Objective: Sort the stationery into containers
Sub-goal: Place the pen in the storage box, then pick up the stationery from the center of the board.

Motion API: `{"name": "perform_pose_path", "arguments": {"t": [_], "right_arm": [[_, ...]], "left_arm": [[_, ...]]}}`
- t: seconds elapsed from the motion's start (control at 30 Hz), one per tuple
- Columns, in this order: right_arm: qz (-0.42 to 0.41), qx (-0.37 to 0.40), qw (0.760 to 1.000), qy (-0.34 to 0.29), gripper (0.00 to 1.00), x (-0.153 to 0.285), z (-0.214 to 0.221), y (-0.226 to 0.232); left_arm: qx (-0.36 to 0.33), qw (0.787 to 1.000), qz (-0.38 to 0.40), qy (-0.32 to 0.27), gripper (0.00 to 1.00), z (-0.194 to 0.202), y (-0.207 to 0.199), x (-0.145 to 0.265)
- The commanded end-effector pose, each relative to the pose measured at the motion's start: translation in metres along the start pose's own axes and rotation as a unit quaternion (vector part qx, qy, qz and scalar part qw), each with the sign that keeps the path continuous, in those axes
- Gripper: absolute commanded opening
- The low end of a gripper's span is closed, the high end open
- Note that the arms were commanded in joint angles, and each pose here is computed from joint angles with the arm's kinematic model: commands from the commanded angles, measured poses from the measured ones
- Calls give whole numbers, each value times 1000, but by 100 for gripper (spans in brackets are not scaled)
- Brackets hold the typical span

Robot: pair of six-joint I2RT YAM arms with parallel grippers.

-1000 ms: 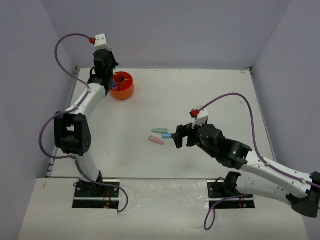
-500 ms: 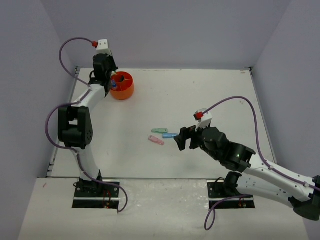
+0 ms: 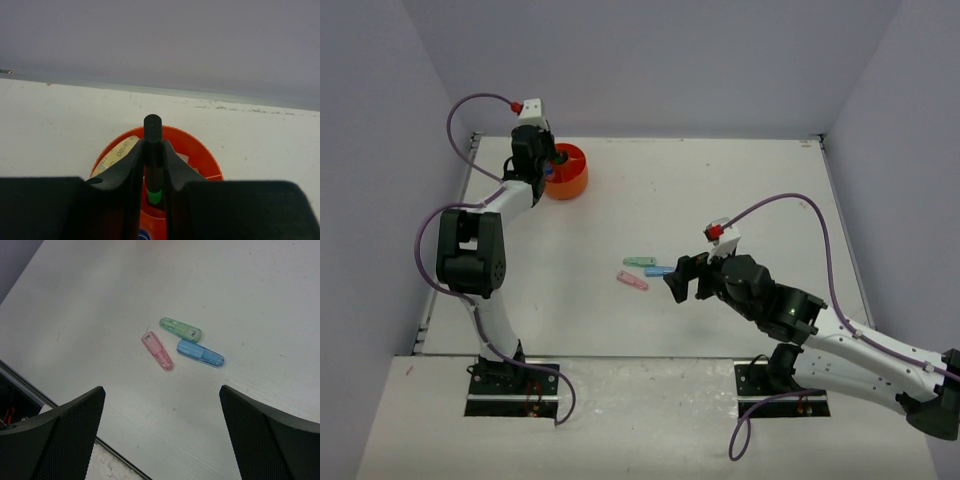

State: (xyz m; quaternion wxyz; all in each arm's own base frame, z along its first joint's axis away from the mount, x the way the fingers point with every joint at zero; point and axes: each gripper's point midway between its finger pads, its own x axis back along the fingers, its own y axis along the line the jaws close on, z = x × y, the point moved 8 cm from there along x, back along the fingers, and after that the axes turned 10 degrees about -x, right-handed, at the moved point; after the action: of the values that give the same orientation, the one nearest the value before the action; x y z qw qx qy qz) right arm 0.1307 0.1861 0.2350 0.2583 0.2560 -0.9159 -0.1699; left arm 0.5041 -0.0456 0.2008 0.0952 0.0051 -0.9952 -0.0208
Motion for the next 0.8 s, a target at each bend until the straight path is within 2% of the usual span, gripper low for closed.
{"name": "perform_pose_path", "arguments": {"t": [0.0,0.03,0.17,0.27,0.33,0.4,0.43,0.47,0.5,0.57,0.6,0.67,0.7,0.73,0.77], "right_arm": [[-26,-8,999,-17,99,-2,-8,10],[-23,-5,1000,-15,99,-4,-8,10],[-42,28,998,25,98,-15,-2,17],[-46,66,995,65,82,-34,2,24],[-34,85,993,80,80,-46,5,24],[-32,94,990,102,76,-59,9,25],[-31,103,986,126,72,-73,7,23],[-33,114,981,153,66,-83,9,24],[-33,119,979,162,65,-93,7,25],[-13,143,971,190,58,-112,0,22],[0,157,962,222,56,-121,9,16],[12,180,952,246,52,-140,9,17],[23,188,944,270,50,-149,18,13],[24,196,942,272,50,-155,16,15],[26,201,938,281,50,-159,20,12]], "left_arm": [[11,999,0,-45,38,-22,3,6],[13,999,-1,-45,48,-22,3,7],[42,997,-36,-54,74,-39,10,20],[81,993,-50,-73,93,-66,13,37],[106,989,-57,-85,100,-93,15,52],[113,990,-65,-62,100,-99,17,63],[136,986,-93,-38,100,-114,22,76],[173,979,-99,-44,100,-137,23,91],[198,974,-111,-22,100,-137,23,97],[260,957,-122,27,100,-134,22,138],[276,956,-99,18,100,-143,20,158],[293,955,-56,-8,100,-142,16,194],[301,952,-41,-24,100,-134,16,215],[303,952,-39,-13,100,-109,15,223],[300,953,-24,-42,100,-115,15,237]]}}
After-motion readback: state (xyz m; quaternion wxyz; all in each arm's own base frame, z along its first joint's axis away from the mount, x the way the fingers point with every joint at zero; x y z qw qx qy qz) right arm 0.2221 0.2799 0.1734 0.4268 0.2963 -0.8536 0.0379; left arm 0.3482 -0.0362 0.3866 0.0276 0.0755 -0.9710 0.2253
